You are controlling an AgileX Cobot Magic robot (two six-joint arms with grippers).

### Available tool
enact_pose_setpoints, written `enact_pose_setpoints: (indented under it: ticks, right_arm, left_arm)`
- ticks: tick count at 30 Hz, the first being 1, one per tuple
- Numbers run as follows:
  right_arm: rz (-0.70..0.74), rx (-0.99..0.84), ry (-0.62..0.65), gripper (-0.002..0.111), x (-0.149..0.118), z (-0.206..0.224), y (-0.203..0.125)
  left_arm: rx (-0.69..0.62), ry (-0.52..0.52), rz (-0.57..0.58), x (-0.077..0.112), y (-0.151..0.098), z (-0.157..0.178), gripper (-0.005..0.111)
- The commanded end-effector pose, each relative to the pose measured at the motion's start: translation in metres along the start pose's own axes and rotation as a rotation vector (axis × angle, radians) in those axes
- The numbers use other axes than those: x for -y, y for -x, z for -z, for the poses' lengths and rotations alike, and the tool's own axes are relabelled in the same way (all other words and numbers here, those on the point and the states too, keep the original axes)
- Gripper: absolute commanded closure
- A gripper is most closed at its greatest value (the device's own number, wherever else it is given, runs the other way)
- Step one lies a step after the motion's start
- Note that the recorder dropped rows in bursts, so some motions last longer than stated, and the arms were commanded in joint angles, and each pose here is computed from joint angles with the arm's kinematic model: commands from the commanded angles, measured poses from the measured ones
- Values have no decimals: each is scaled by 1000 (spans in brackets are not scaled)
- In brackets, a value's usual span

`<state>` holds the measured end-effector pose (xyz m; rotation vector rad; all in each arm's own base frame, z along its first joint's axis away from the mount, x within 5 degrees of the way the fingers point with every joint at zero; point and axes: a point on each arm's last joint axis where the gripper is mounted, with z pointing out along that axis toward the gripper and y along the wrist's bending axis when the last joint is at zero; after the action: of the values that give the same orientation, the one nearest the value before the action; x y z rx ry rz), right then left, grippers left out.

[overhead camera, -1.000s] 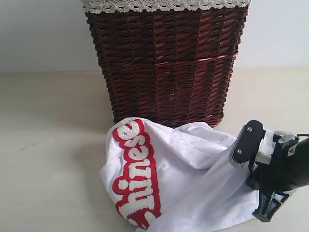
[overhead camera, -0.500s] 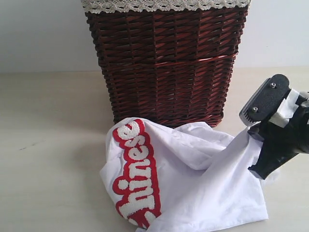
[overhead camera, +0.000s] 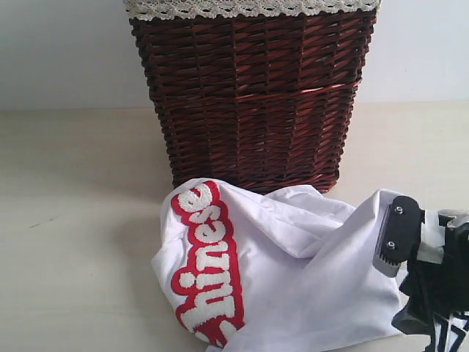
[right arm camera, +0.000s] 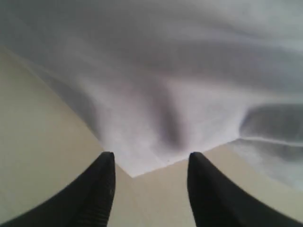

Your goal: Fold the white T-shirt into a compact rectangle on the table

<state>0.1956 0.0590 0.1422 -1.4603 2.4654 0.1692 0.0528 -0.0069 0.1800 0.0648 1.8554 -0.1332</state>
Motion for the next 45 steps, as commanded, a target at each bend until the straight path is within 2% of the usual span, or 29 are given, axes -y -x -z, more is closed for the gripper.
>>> enact_pose_setpoints:
  ticks: [1, 3, 10, 14, 17, 20, 21, 27, 32, 37, 42, 45]
  right_arm:
    - [-286, -24, 30, 58, 12, -10, -13]
    - [-335, -4, 21, 58, 17, -14, -15]
    - [-369, 123, 194, 61, 9, -28, -2]
    - [-349, 125, 200, 66, 9, -31, -2]
    - [-350, 123, 203, 82, 9, -32, -2]
    - [-348, 126, 202, 105, 9, -31, -2]
    - [-346, 130, 197, 108, 9, -30, -2]
    - [-323, 217, 149, 108, 8, -6, 6]
    - [-315, 402, 36, 108, 14, 31, 25]
    - [-218, 576, -80, 108, 29, 60, 48]
    - [-257, 527, -192, 108, 60, 46, 54]
    - [-251, 461, -158, 108, 74, 20, 55]
  left_arm:
    - [16, -9, 11, 1, 1, 0, 107]
    - [16, -9, 11, 1, 1, 0, 107]
    - [16, -9, 11, 1, 1, 0, 107]
    - [16, -9, 11, 1, 1, 0, 107]
    - [16, -9, 11, 1, 1, 0, 107]
    - [16, -9, 11, 1, 1, 0, 107]
    - [16, -9, 11, 1, 1, 0, 107]
    - [16, -9, 11, 1, 1, 0, 107]
    - [16, -9, 11, 1, 1, 0, 107]
    - [16, -9, 11, 1, 1, 0, 107]
    - [16, -9, 11, 1, 1, 0, 107]
    - [16, -9, 11, 1, 1, 0, 107]
